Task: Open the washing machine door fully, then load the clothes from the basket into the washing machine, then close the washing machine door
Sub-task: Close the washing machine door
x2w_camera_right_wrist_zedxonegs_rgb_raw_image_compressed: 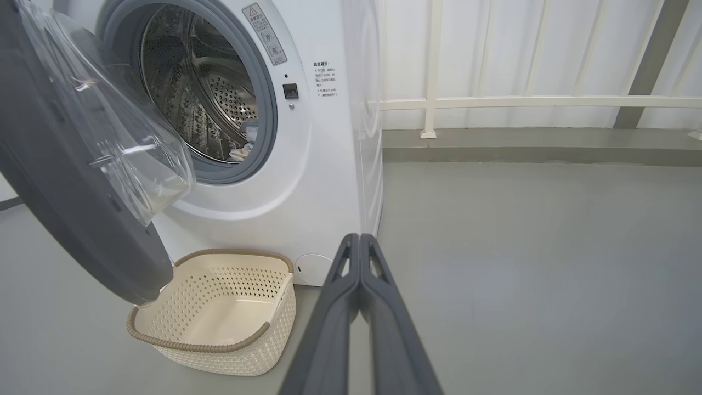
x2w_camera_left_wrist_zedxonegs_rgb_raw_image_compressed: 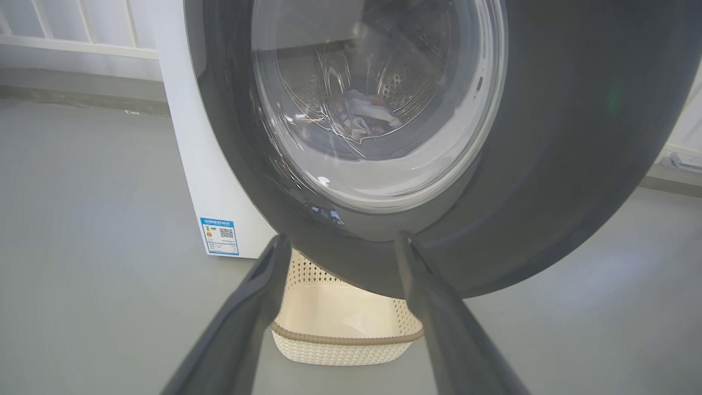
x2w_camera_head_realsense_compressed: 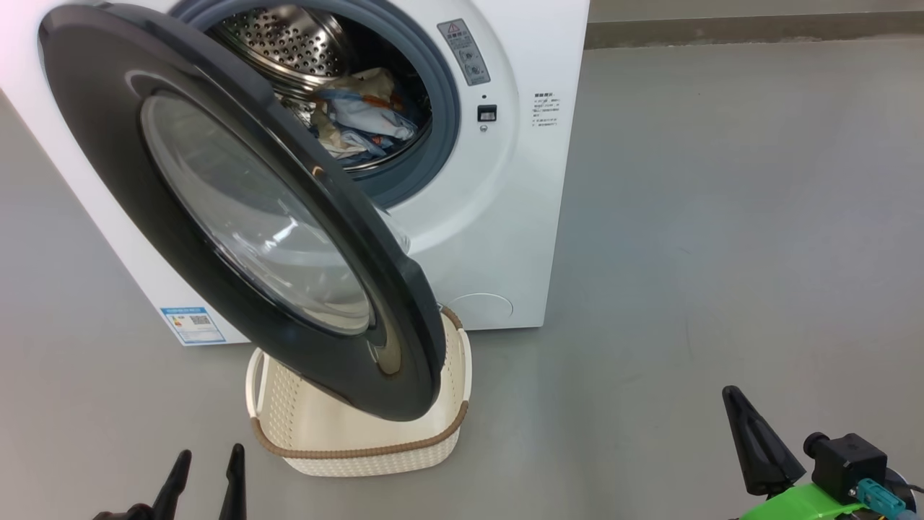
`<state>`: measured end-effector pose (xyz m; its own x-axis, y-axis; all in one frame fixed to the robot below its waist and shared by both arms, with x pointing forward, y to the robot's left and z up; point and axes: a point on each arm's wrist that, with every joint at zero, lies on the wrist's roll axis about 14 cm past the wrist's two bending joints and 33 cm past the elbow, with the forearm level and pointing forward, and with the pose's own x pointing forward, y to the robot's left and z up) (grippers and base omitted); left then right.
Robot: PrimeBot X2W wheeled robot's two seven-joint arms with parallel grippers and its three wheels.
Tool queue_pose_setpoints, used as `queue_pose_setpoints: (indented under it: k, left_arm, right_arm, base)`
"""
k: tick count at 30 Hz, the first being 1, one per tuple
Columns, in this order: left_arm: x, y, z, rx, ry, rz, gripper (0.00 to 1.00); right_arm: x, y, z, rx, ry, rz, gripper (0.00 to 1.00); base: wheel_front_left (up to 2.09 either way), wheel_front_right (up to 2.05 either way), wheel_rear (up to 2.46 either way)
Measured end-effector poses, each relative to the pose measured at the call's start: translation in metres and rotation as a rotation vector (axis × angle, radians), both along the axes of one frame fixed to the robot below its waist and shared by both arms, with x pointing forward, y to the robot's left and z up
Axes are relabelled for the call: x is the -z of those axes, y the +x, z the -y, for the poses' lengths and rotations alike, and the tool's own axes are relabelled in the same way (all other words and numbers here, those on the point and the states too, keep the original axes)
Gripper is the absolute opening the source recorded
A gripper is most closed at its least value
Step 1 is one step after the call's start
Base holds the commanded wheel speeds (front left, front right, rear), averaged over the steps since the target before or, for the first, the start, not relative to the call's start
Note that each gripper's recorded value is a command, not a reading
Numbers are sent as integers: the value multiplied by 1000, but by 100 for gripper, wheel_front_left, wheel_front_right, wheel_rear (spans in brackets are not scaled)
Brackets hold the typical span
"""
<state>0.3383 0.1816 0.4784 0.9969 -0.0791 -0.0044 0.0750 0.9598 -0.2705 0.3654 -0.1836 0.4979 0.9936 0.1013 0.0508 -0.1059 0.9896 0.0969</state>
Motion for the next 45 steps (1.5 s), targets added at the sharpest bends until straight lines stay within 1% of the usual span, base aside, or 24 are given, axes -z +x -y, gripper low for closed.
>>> queue_pose_setpoints:
  k: [5, 8, 10, 13, 17, 21, 24, 26, 29, 31, 32, 33, 36, 41, 45]
  left_arm:
    - [0, -1, -2, -6, -1, -1, 100]
    - [0, -2, -3, -12, -2, 0, 100]
    - [0, -2, -4, -16, -4, 1, 100]
    - [-1, -2, -5, -21, -7, 4, 100]
    - [-2, -3, -6, -31, -13, 7, 100]
    - [-2, -4, -5, -38, -24, 7, 100]
    - [-2, -6, -6, -46, -29, 7, 100]
    - [-2, -8, -8, -55, -31, 8, 100]
    - [-2, -11, -12, -68, -32, 8, 100]
    - [-2, -13, -13, -74, -33, 8, 100]
    - [-3, -16, -15, -82, -35, 12, 100]
    - [-3, -17, -16, -86, -36, 12, 100]
    - [-3, -19, -18, -97, -38, 13, 100]
    - [-4, -22, -17, -102, -43, 14, 100]
    - [-5, -23, -18, -109, -44, 17, 100]
  right_arm:
    - [-3, 2, 1, 7, 4, 8, 0]
    - [-15, 6, -4, -7, 5, 47, 0]
    - [-30, 11, -13, -36, 4, 93, 0]
    - [-70, 22, -32, -93, 6, 211, 0]
    - [-131, 28, -66, -196, 7, 395, 0]
    - [-188, 20, -112, -343, 16, 565, 0]
    - [-218, 6, -149, -466, 24, 662, 0]
    - [-227, -4, -172, -544, 44, 691, 0]
    - [-223, -15, -202, -646, 102, 664, 0]
    - [-208, -17, -219, -700, 116, 609, 0]
    - [-192, -17, -233, -741, 125, 551, 0]
    - [-184, -16, -239, -755, 129, 521, 0]
    - [-156, -11, -251, -784, 145, 419, 0]
    - [-116, -2, -259, -786, 151, 282, 0]
    - [-99, 4, -262, -786, 147, 228, 0]
  base:
    - [0, 0, 0]
    - [0, 0, 0]
    - [0, 0, 0]
    - [0, 0, 0]
    - [0, 0, 0]
    - [0, 0, 0]
    - [0, 0, 0]
    - [0, 0, 0]
    - [0, 0, 0]
    - [0, 0, 0]
    - [0, 0, 0]
    - [0, 0, 0]
    - [0, 0, 0]
    - [0, 0, 0]
    - [0, 0, 0]
